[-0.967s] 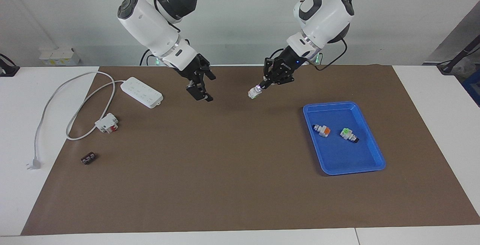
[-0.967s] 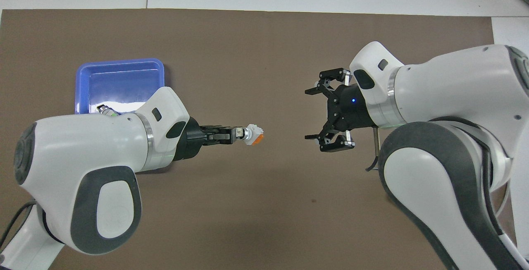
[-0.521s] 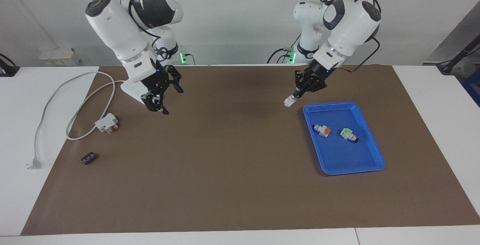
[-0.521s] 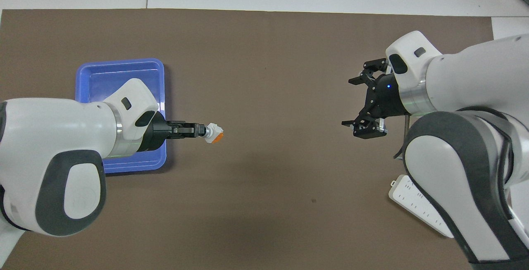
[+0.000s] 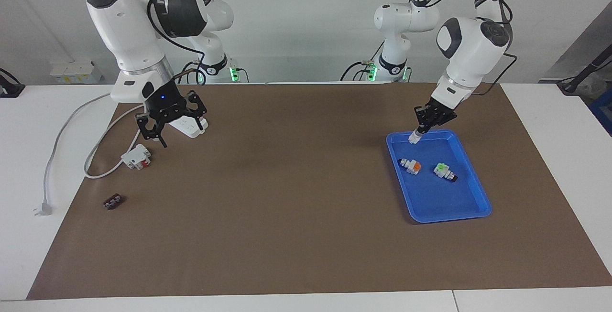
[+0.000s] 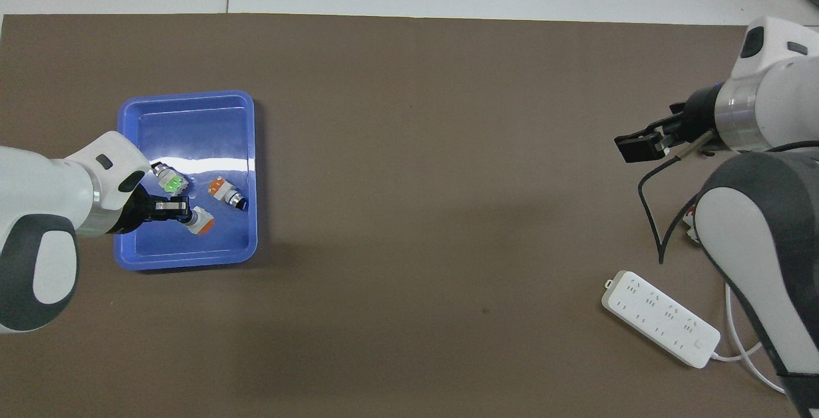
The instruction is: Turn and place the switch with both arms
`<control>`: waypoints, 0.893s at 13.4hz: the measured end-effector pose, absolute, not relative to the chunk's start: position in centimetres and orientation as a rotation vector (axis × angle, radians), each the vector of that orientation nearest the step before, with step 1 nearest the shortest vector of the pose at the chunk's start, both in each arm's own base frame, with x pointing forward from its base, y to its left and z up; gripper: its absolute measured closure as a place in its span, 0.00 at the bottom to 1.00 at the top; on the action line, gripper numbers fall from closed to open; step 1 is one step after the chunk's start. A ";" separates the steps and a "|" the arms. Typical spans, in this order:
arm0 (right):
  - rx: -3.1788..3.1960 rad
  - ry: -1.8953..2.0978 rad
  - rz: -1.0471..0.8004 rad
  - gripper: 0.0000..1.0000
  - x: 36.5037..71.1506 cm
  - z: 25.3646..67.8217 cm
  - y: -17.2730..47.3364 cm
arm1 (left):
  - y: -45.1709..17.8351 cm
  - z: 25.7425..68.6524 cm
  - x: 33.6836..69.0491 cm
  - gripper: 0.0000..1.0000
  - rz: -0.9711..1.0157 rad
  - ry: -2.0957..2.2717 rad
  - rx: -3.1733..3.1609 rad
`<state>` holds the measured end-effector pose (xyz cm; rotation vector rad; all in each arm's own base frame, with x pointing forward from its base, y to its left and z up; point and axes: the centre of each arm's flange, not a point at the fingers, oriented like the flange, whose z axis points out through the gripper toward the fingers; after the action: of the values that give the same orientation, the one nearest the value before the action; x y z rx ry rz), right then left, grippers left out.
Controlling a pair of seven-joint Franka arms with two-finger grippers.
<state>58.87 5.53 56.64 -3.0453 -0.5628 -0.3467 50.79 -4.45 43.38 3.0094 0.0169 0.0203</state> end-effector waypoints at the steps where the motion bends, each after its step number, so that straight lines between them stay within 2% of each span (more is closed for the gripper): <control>1: -3.065 -0.404 -0.350 0.00 58.9 57.1 5.4 | -3.3 42.6 51.1 0.90 0.010 0.054 3.010; 7: -3.133 0.104 -0.189 0.00 57.3 61.2 3.4 | -2.1 40.2 52.7 0.89 0.059 0.249 3.002; 8: -3.137 0.143 -0.150 0.00 56.9 61.4 3.3 | -2.1 40.3 52.8 0.81 0.066 0.266 3.000; 10: -3.142 0.184 -0.102 0.00 56.4 61.6 3.2 | -2.1 40.3 52.8 0.54 0.071 0.278 2.999; 12: -3.146 0.202 -0.061 0.00 55.9 61.5 3.0 | -2.1 40.3 52.8 0.31 0.072 0.282 2.998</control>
<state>55.92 3.02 61.49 -3.1462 0.2017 -0.0607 52.84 -2.07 40.32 2.9984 0.2823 0.0725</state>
